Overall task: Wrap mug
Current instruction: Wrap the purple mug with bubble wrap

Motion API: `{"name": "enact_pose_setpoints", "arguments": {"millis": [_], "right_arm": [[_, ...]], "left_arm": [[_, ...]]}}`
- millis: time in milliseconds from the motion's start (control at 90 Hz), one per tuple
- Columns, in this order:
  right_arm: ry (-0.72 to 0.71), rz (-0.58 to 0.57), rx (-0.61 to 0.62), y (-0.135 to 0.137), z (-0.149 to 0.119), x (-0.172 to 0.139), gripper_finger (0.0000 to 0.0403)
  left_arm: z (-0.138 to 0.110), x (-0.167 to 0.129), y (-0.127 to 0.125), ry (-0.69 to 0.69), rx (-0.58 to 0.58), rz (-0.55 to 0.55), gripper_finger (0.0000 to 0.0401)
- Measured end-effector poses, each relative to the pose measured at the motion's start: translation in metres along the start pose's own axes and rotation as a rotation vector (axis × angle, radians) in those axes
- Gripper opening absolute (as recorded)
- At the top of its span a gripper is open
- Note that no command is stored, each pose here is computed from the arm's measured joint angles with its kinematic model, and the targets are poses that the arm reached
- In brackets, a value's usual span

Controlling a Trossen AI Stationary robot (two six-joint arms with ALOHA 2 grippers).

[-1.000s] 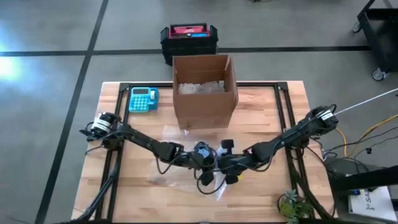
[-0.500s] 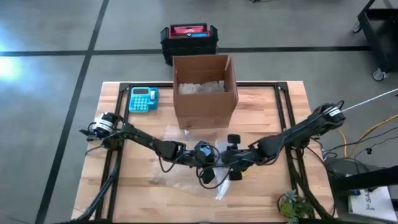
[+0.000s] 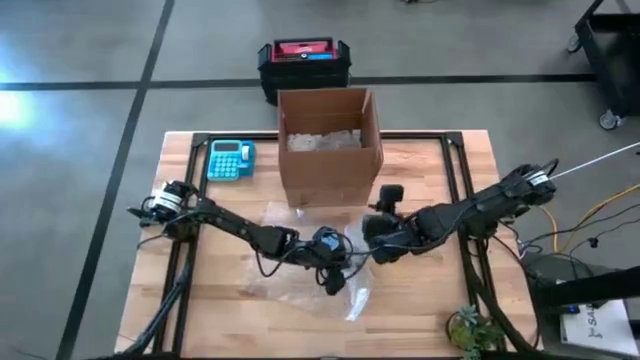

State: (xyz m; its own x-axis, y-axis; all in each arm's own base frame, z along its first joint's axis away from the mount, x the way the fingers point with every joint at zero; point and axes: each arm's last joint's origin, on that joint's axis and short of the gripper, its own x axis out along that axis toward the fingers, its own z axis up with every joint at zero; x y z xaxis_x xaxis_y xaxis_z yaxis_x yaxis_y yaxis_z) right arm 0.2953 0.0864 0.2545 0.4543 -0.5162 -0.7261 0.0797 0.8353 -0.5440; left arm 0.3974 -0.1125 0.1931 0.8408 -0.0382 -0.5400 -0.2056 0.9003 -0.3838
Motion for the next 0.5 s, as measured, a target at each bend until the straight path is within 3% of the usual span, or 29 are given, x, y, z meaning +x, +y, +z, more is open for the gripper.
{"name": "enact_pose_setpoints", "arguments": {"millis": [167,222,378,500], "right_arm": [[-0.090,0.405,0.004,0.033,0.003,0.015,0.0084],[-0.115,0.489,-0.016,0.046,0.004,0.015,0.0066],[-0.079,0.495,-0.063,0.070,-0.002,0.031,0.0009],[-0.018,0.474,-0.077,0.079,-0.006,0.048,0.0011]], "left_arm": [[0.000,0.000,0.000,-0.001,-0.001,-0.005,0.0024],[0.000,0.000,0.000,-0.001,-0.001,-0.007,0.0024],[-0.001,0.000,-0.001,-0.002,0.000,-0.014,0.0024],[0.000,0.000,-0.001,-0.006,-0.019,-0.020,0.0024]]}}
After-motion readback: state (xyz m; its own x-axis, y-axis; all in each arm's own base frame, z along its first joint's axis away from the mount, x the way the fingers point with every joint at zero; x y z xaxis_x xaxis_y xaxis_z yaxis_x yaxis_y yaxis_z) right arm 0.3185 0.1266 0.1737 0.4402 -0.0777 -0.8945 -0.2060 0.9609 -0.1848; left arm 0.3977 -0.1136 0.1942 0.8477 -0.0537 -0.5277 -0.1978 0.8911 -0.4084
